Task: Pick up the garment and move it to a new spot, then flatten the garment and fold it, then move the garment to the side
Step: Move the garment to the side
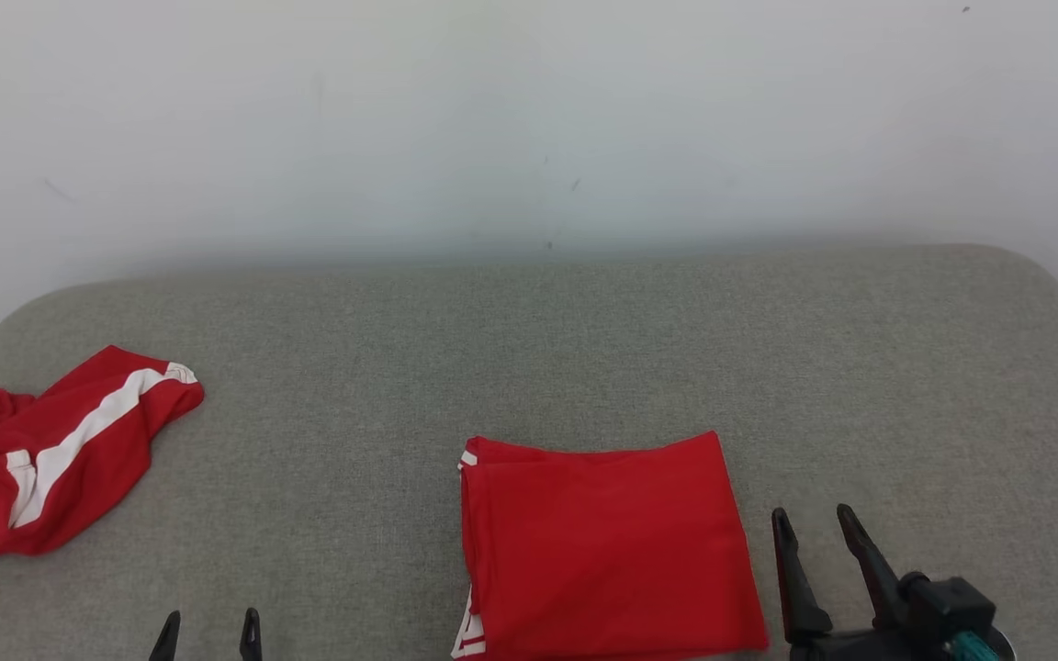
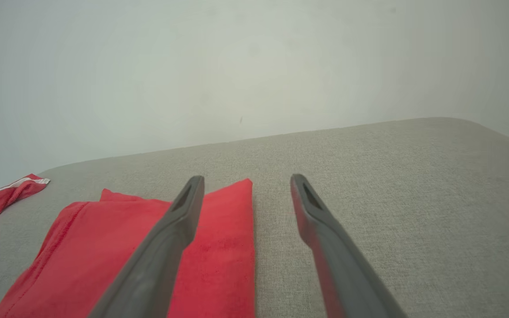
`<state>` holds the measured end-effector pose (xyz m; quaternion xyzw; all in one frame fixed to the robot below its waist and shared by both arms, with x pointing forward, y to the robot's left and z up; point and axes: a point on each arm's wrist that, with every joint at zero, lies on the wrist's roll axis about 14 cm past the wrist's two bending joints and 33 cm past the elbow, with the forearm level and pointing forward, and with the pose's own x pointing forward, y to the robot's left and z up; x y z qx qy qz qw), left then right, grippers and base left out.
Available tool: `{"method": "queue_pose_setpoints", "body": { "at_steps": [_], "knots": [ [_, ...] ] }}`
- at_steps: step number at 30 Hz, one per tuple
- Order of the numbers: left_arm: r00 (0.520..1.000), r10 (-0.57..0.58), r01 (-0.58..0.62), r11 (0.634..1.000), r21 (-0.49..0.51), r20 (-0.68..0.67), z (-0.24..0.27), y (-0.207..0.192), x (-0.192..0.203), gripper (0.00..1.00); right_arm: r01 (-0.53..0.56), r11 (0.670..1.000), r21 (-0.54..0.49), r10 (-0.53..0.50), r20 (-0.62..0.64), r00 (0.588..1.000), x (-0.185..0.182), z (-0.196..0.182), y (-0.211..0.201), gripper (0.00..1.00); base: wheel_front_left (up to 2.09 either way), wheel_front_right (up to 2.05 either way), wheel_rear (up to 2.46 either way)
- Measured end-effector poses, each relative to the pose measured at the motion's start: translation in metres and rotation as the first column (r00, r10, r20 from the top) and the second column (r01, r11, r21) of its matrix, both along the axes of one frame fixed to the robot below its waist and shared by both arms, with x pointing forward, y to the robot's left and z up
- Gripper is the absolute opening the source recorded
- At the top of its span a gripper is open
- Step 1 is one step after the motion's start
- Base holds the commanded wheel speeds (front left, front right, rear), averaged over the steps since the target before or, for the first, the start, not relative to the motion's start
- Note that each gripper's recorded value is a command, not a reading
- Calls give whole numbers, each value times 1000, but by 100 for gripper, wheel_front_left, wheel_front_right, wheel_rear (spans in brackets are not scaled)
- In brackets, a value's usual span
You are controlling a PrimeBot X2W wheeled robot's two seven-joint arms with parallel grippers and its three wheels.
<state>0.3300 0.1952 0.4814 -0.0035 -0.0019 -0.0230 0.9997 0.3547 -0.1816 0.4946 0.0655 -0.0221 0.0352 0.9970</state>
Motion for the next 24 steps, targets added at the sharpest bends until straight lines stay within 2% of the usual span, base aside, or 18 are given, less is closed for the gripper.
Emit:
{"method": "queue_pose_setpoints", "body": {
  "at_steps": [6, 11, 24],
  "knots": [
    [1000, 6, -6, 1000, -6, -7, -2, 0, -2, 100, -49, 998, -40, 49, 2, 999, 24, 6, 9, 100, 0, 0, 0],
    [1000, 24, -24, 1000, -10, -12, -4, 4, -4, 100, -80, 995, -64, 76, -57, 995, 46, 3, 16, 100, 0, 0, 0],
    [998, 48, -48, 999, -11, -33, -10, 11, -3, 100, -82, 995, -57, 61, -309, 949, 57, -61, 14, 100, 0, 0, 0]
  ]
}}
